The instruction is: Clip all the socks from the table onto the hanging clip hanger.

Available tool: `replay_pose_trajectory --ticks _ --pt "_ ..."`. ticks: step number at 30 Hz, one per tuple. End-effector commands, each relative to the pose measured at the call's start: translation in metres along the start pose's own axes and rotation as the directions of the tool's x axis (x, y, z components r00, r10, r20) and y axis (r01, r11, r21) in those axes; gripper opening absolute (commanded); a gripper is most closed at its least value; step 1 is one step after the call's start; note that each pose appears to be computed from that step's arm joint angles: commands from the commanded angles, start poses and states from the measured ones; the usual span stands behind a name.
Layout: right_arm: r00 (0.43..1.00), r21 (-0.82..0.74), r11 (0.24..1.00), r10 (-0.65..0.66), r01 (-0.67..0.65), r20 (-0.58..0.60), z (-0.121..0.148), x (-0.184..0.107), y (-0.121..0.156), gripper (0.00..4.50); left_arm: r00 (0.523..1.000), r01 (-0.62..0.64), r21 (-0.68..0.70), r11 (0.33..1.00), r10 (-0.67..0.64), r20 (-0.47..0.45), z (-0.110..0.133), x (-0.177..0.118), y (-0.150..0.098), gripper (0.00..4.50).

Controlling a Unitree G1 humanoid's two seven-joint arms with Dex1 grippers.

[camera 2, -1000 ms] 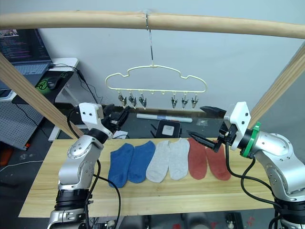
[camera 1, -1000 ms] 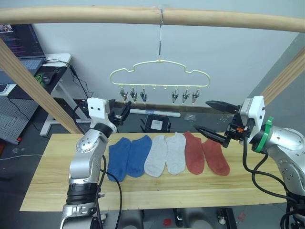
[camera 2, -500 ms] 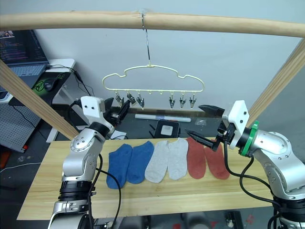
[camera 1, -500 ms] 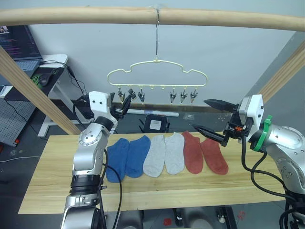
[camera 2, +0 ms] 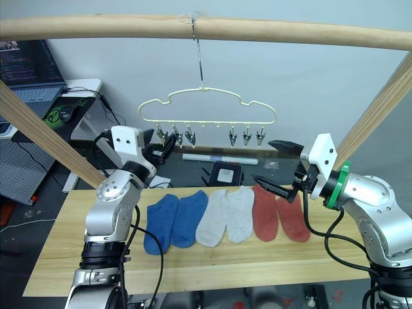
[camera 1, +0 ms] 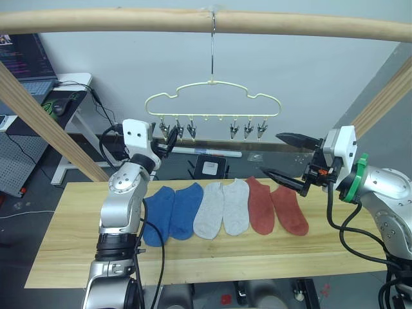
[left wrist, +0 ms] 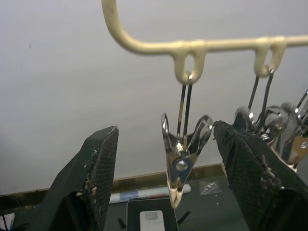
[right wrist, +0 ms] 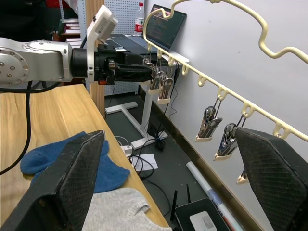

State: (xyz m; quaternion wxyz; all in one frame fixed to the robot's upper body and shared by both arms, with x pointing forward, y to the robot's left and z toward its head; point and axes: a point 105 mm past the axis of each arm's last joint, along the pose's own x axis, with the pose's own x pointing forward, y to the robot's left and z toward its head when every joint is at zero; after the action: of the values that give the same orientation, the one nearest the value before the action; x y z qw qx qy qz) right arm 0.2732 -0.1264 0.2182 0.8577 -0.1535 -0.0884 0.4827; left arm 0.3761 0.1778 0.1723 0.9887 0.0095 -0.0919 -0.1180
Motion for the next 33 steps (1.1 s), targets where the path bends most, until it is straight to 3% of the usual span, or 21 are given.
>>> replay_pose_trajectory --ticks 1,20,23,33 --pt "0.999 -0.035 0.999 0.021 -0.02 0.034 0.012 0.002 0.002 4.5 0.999 0.026 -0.043 0.999 -0.024 0.046 0.01 -0.005 -0.002 3.35" --pt "0.999 -0.035 0.999 0.014 -0.013 0.046 0.012 0.006 0.006 4.5 0.997 0.047 -0.019 0.999 -0.046 0.059 0.02 0.002 -0.004 3.35" --pt "0.999 -0.036 0.999 0.016 -0.014 0.044 0.012 0.005 0.005 4.5 0.998 0.038 -0.012 0.999 -0.038 0.058 0.019 0.003 -0.003 2.8" --pt "0.999 -0.034 0.999 0.027 -0.025 0.042 0.012 0.006 0.005 4.5 0.998 0.002 0.009 1.0 -0.003 0.057 0.022 0.001 -0.006 2.8"
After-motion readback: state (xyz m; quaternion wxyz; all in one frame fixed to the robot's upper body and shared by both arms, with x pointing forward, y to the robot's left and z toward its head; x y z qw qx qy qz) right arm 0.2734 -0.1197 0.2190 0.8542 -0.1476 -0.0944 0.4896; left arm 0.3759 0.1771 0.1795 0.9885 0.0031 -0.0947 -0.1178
